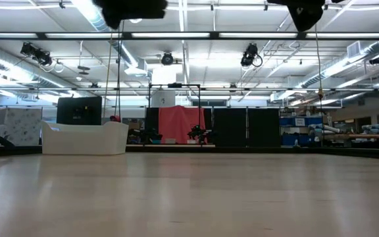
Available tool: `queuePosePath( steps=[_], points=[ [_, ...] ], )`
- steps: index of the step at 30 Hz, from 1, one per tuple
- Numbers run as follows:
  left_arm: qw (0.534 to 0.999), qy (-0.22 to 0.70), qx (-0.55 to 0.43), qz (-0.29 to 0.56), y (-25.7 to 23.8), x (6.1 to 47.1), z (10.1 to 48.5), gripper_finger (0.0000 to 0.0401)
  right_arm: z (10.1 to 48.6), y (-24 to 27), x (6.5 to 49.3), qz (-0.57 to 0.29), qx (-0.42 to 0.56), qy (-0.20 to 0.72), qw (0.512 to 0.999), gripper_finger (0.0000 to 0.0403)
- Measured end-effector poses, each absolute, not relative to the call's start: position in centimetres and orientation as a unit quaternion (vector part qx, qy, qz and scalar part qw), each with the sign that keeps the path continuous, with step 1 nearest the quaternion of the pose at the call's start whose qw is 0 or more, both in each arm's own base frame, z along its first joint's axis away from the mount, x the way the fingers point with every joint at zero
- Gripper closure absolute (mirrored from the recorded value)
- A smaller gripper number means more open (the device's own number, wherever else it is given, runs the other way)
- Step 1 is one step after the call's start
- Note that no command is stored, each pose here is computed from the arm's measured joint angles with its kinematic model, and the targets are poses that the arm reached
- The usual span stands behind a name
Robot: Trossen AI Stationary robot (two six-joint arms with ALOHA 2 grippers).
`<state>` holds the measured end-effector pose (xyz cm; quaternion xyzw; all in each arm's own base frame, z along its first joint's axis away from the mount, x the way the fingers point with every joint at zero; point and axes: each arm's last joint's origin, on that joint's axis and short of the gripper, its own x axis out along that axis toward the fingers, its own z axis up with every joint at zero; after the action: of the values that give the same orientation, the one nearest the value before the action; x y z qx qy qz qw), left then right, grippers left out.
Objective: Sort produce into baskets
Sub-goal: Return to Home Position
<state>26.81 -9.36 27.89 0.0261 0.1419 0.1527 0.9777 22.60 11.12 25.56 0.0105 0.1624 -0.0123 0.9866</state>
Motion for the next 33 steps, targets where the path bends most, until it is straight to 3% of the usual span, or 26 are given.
queuePosePath(
  steps=[6, 18, 26, 33],
  points=[
    [0.991, 0.084, -0.011, 0.100, -7.4, 22.2, 25.7, 0.0261, 26.0, 10.7, 22.9, -0.027, -0.005, 0.142, 0.990, 0.0396],
    [0.995, 0.012, -0.009, 0.102, -3.8, 14.9, 23.7, 0.0261, 27.0, 8.3, 23.5, 0.003, -0.015, 0.050, 0.999, 0.0397],
    [0.999, -0.032, 0.006, 0.015, -3.0, 13.3, 21.0, 0.0261, 24.1, 6.3, 22.0, 0.002, 0.023, -0.021, 1.000, 0.0397],
    [0.999, -0.023, -0.023, 0.040, -1.8, 13.3, 19.1, 0.0261, 21.5, 5.2, 20.3, -0.004, 0.047, -0.059, 0.997, 0.0397]
  ],
)
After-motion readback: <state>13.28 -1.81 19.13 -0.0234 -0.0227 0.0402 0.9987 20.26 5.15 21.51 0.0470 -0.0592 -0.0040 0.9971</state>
